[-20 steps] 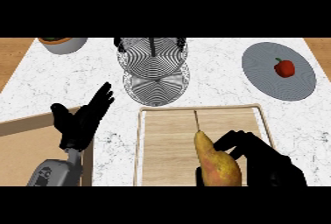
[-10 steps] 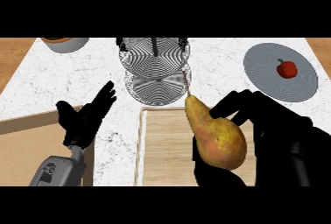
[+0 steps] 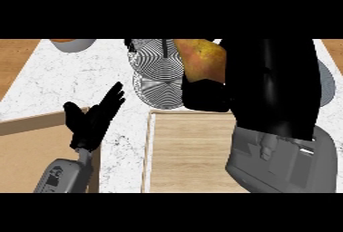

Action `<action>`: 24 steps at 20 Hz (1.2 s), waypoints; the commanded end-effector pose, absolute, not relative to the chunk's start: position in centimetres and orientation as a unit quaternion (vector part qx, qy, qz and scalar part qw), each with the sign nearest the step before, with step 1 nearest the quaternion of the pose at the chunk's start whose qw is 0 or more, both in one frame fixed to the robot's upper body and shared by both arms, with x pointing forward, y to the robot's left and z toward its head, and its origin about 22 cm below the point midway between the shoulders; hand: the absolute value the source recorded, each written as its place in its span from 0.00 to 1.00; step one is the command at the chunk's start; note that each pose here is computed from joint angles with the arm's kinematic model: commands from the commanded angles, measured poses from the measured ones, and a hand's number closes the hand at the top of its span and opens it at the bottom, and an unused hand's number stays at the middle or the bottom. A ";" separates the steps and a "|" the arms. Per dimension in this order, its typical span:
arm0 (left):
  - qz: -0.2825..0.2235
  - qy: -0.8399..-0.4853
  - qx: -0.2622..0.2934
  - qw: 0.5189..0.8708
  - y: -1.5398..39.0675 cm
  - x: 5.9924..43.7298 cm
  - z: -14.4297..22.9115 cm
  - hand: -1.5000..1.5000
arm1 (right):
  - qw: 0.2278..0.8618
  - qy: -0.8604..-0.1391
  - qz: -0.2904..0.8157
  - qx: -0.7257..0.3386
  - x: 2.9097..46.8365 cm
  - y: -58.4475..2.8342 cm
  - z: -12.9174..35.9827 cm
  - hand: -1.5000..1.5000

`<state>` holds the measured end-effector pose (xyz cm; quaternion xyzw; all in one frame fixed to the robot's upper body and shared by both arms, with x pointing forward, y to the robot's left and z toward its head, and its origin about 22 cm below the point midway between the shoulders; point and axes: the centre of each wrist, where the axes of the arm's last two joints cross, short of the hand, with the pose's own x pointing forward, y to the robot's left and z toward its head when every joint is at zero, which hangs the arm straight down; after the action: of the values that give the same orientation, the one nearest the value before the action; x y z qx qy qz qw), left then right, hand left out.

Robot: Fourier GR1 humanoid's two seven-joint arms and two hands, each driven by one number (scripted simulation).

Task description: Pick the pear from the tray and place it in the tiered basket

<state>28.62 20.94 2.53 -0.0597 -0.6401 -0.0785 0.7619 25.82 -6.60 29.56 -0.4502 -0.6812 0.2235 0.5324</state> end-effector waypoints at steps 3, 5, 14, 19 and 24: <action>-0.073 -0.645 -0.059 0.758 21.1 29.8 3.8 0.50 | 0.601 -0.632 0.184 -0.453 31.1 -4.5 33.0 1.00; -0.072 -0.642 -0.065 0.760 23.0 28.3 3.1 0.50 | 0.604 -0.629 0.178 -0.456 33.2 -4.7 31.5 1.00; -0.084 -0.641 -0.077 0.759 19.9 28.1 2.4 0.50 | 0.614 -0.643 0.172 -0.424 40.1 -2.6 28.8 1.00; -0.095 -0.648 -0.069 0.753 20.2 29.1 2.9 0.50 | 0.640 -0.643 0.135 -0.400 42.7 -3.3 25.2 1.00; -0.097 -0.647 -0.085 0.751 19.1 30.3 3.7 0.50 | 0.650 -0.691 0.061 -0.311 42.9 -3.5 23.5 0.00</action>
<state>29.64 20.05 3.26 -0.0744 -0.6457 -0.0965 0.7538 41.95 -2.98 26.05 -0.3444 -0.6759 0.0989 0.6440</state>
